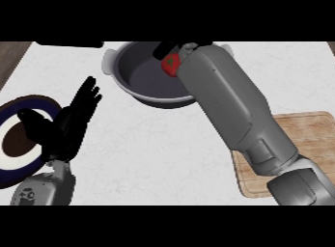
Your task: Pick the tomato from the cutting board and place it in the pot
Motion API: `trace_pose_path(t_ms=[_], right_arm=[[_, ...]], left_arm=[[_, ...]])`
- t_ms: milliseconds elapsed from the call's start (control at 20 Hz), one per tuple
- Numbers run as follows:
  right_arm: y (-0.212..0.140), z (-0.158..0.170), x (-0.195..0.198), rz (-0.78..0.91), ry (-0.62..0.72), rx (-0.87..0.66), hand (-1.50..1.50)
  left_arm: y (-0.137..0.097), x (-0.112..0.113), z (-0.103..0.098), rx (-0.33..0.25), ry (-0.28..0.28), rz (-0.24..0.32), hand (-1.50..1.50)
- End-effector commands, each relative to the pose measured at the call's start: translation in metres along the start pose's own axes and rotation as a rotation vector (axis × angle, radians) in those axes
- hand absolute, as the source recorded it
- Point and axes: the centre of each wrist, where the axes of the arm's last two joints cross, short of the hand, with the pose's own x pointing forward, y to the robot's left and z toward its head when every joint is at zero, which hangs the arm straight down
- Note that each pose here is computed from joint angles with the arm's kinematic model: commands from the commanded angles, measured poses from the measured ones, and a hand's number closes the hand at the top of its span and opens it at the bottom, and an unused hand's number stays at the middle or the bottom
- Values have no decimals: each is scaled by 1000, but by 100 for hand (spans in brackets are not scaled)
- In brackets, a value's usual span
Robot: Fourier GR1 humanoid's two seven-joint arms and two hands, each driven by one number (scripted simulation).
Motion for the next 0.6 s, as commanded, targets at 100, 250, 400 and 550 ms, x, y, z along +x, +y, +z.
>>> trace_pose_path(t_ms=[100, 250, 400, 550], right_arm=[[7, -6, -19, -260, -16, -40, -150], [6, -9, -21, -349, -79, -205, -150], [-3, -8, -6, -433, -97, -317, -150], [-9, -18, -18, -483, -72, -394, -150]], left_arm=[[-11, 7, 4, -3, 6, 8, 0], [-2, -3, 3, 10, 9, 8, 0], [-5, 6, 2, 18, 7, 10, 0], [16, -6, 4, 32, 7, -3, 0]])
